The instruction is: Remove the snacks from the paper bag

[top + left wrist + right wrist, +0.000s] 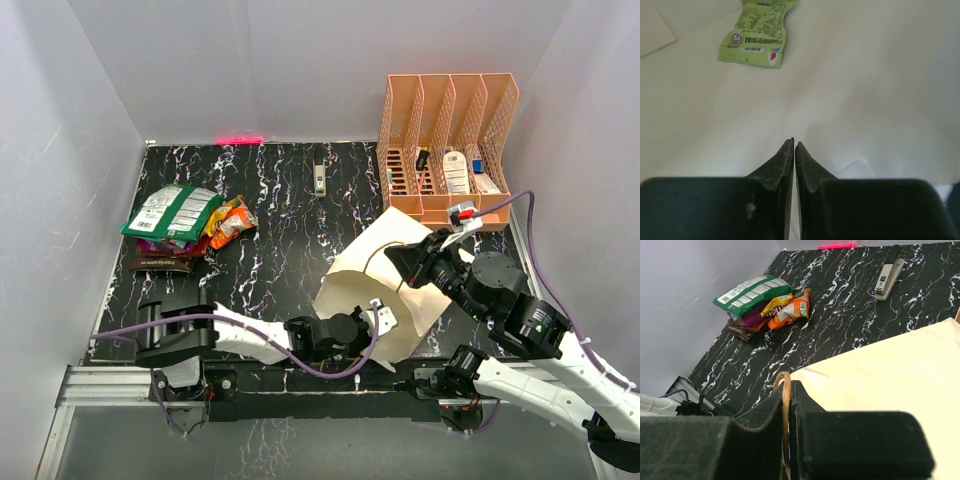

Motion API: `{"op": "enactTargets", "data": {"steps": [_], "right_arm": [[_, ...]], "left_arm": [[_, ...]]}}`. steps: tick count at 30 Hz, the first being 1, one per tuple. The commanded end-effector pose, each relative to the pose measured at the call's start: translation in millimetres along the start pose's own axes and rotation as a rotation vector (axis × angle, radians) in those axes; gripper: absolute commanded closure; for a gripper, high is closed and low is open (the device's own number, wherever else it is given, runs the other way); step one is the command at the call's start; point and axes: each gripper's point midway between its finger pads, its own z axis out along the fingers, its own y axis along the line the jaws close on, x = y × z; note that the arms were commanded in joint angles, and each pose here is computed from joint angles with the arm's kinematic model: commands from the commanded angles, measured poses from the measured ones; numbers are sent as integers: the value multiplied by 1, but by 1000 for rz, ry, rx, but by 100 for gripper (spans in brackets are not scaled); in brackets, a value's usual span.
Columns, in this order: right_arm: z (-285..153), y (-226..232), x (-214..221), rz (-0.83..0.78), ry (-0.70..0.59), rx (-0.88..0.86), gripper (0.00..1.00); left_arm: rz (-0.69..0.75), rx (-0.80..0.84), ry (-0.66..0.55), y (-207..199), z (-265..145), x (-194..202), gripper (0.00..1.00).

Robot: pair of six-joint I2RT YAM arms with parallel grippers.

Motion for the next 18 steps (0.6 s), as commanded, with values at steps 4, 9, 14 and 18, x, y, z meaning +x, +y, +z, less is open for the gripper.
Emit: {"op": "enactTargets", "data": {"steps": [4, 9, 14, 18], "right_arm": [[-10, 17, -31, 31, -97, -71, 92], [-10, 19, -33, 29, -88, -70, 92], [-10, 20, -34, 28, -84, -73, 92], [-7, 23, -31, 29, -71, -82, 92]], "left_arm": [[15, -31, -211, 11, 35, -37, 95], [-25, 0, -268, 20, 61, -50, 77], [-50, 55, -270, 28, 84, -46, 51], [-48, 84, -268, 28, 102, -42, 36]]}}
